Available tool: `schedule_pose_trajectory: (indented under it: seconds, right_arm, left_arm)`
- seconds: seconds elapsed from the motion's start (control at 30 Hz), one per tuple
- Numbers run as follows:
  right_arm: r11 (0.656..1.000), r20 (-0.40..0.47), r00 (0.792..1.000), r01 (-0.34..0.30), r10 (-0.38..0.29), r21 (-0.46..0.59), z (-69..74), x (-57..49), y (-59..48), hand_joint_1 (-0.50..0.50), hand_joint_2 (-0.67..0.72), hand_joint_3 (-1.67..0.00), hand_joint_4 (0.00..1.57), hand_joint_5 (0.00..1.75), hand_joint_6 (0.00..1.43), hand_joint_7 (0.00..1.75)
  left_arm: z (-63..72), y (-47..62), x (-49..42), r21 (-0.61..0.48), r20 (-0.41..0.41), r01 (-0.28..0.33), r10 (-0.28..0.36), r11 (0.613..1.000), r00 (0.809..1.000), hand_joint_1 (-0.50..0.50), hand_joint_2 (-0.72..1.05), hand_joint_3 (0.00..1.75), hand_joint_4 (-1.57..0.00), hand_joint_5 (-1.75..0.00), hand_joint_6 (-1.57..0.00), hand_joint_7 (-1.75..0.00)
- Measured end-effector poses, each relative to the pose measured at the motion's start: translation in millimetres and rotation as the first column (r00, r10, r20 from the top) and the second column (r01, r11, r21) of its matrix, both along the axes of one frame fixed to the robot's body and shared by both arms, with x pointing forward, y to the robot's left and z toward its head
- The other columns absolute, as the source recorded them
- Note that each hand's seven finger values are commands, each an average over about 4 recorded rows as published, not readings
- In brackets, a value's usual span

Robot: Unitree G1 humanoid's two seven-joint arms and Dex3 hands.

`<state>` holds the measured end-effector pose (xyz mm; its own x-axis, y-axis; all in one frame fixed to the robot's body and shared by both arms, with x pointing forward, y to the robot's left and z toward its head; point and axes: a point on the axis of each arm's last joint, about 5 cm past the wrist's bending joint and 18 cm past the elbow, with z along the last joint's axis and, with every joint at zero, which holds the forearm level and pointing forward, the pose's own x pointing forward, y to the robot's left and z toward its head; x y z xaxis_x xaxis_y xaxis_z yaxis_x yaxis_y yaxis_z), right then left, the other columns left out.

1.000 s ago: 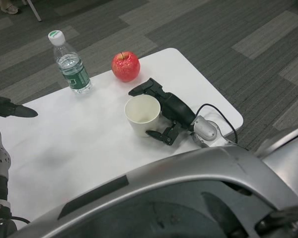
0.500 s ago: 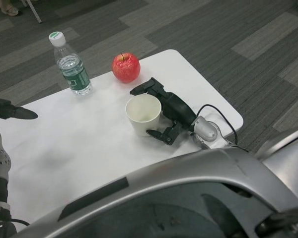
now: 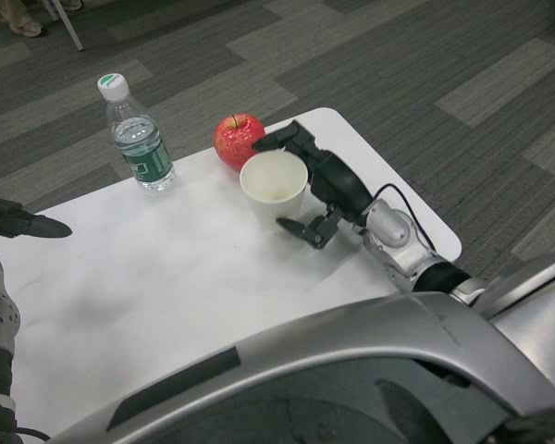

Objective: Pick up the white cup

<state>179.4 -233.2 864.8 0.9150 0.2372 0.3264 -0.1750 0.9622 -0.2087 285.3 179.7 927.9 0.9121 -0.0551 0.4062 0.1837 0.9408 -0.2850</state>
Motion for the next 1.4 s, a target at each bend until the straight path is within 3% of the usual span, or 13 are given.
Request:
schedule_pose_trajectory:
  seconds: [0.37, 0.73, 0.87, 1.4]
  right_arm:
    - [0.999, 0.036, 0.999, -0.019, 0.021, -0.040, 21.4, 13.2, -4.3, -0.12, -0.35, -1.59, 0.59, 1.65, 0.71, 1.40]
    - [1.000, 0.090, 0.996, -0.013, 0.015, -0.026, 31.3, 15.5, -1.9, -0.17, -0.35, -1.51, 0.64, 1.65, 0.76, 1.40]
    - [1.000, 0.118, 0.993, -0.017, 0.020, -0.020, 36.0, 16.2, -0.3, -0.17, -0.35, -1.51, 0.66, 1.55, 0.77, 1.40]
    - [0.999, 0.180, 0.983, -0.032, 0.032, -0.003, 46.4, 17.2, 5.4, -0.17, -0.35, -1.51, 0.74, 1.55, 0.79, 1.40]
  left_arm:
    - [-0.7, 0.1, -0.1, 0.001, 0.000, 0.001, -0.001, 1.000, 1.000, -0.37, -0.55, 0.09, 0.00, -0.21, 0.00, -0.42]
    - [-0.7, -1.0, -0.2, 0.004, 0.004, 0.006, -0.006, 1.000, 1.000, -0.37, -0.55, 0.09, 0.00, -0.21, 0.00, -0.42]
    - [-0.8, -2.4, -0.3, 0.007, 0.007, 0.012, -0.012, 1.000, 1.000, -0.37, -0.59, 0.09, 0.00, -0.21, 0.00, -0.42]
    - [-4.0, -15.6, -1.0, 0.038, -0.006, 0.080, -0.079, 0.996, 0.997, -0.37, -0.55, 0.09, 0.00, -0.21, 0.00, -0.42]
